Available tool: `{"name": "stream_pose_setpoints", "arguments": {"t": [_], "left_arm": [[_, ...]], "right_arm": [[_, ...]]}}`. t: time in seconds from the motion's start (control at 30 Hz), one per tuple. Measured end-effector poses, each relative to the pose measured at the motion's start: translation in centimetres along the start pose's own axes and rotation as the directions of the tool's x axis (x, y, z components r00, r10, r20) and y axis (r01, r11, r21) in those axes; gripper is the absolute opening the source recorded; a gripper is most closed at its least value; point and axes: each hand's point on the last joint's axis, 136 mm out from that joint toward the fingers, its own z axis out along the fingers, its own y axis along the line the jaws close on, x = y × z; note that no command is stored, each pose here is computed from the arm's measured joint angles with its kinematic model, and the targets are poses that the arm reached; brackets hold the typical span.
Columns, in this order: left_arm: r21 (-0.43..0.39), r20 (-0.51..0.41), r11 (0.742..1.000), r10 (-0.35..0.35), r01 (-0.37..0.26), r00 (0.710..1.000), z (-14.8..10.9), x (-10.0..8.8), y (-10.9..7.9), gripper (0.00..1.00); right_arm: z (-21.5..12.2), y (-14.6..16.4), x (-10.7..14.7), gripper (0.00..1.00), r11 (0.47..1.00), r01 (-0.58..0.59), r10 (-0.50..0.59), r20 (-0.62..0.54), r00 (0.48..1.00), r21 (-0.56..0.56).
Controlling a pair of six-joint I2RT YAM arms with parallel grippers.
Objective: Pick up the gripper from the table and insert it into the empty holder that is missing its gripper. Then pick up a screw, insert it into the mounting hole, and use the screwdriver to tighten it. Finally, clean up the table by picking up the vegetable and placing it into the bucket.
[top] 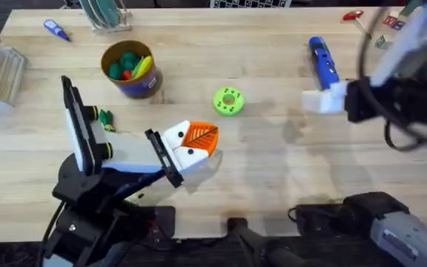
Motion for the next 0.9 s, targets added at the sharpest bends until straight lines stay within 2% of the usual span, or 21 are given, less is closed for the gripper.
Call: {"name": "stream_pose_setpoints", "arguments": {"t": [0.23, 0.43, 0.53, 0.63, 0.77, 0.9], "left_arm": [[0.021, -0.003, 1.000, 0.003, -0.003, 1.000, 0.0, 0.1, -0.4, 0.006], [0.022, -0.004, 1.000, 0.001, -0.001, 1.000, 0.0, 0.1, -0.4, 0.006], [0.022, -0.005, 1.000, 0.001, -0.001, 1.000, 0.0, 0.1, -0.4, 0.006], [0.022, -0.004, 1.000, 0.001, -0.001, 1.000, 0.0, 0.1, -0.4, 0.006], [0.025, -0.005, 1.000, 0.001, -0.001, 1.000, 0.0, 0.1, -0.4, 0.006], [0.048, -0.008, 0.999, 0.001, -0.001, 1.000, 0.0, 0.2, -0.8, 0.006]], "right_arm": [[6.6, -4.2, 0.1, 0.991, 0.993, -0.086, 0.100, -0.171, 0.980, 0.086], [9.7, -8.3, -5.0, 0.992, 0.980, -0.116, 0.145, -0.176, 0.974, 0.164], [11.4, -10.3, -7.7, 0.991, 0.976, -0.088, 0.126, -0.187, 0.974, 0.199], [13.1, -11.7, -9.1, 0.991, 0.974, -0.034, 0.085, -0.222, 0.971, 0.223], [15.6, -13.6, -9.6, 0.991, 0.966, 0.019, 0.053, -0.270, 0.961, 0.258], [17.6, -15.8, -8.7, 0.991, 0.959, 0.021, 0.071, -0.312, 0.947, 0.282]]}}
